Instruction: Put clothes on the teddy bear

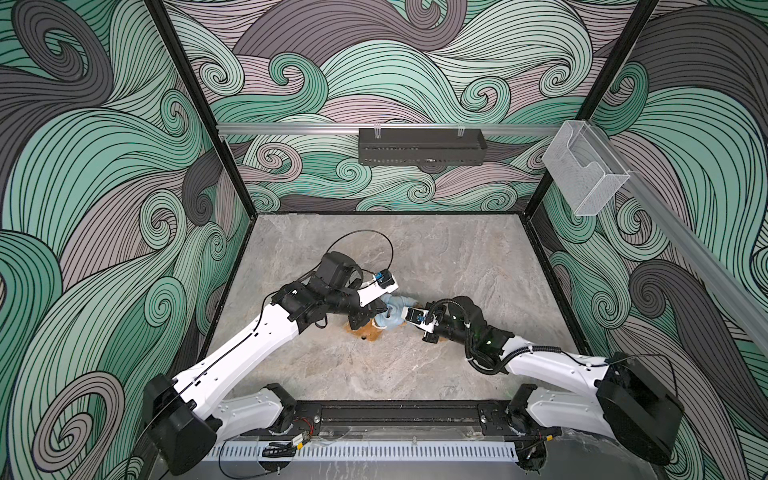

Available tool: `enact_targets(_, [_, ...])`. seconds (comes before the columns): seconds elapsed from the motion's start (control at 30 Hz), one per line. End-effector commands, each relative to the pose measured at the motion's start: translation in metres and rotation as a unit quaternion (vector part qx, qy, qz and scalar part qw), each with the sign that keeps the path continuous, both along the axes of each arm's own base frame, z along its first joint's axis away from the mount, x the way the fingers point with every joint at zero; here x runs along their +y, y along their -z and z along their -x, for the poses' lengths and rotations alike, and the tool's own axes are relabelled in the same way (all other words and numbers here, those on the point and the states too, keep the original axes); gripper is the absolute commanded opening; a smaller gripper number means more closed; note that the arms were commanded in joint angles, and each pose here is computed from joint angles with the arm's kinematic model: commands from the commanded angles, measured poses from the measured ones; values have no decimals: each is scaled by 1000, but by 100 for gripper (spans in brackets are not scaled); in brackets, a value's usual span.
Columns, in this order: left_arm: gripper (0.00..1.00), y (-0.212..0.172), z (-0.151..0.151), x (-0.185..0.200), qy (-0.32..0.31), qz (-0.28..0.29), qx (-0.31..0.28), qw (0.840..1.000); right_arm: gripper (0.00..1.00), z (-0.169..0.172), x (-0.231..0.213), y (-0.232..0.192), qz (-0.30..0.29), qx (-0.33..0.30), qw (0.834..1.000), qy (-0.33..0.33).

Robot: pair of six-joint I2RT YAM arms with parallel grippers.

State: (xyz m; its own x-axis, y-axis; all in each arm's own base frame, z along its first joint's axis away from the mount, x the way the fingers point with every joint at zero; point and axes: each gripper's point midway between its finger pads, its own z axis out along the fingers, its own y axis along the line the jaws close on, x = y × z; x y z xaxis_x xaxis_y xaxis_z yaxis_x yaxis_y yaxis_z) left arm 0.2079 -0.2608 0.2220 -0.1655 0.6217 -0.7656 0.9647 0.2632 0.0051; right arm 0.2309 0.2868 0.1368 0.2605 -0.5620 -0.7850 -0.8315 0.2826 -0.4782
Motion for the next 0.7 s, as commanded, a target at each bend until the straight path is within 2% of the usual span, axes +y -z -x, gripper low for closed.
enact_targets(0.0, [9,9,6,3,34,-43,-10,998,9,0,4,-18,-14,-27,999,-8])
enact_targets(0.37, [13,29,-11,-6,43,-79,-25,996,9,3,6,-20,-25,-23,999,-12])
enact_targets(0.67, [19,26,-2,-28,95,-46,-20,994,13,3,8,-26,-50,-4,999,-3])
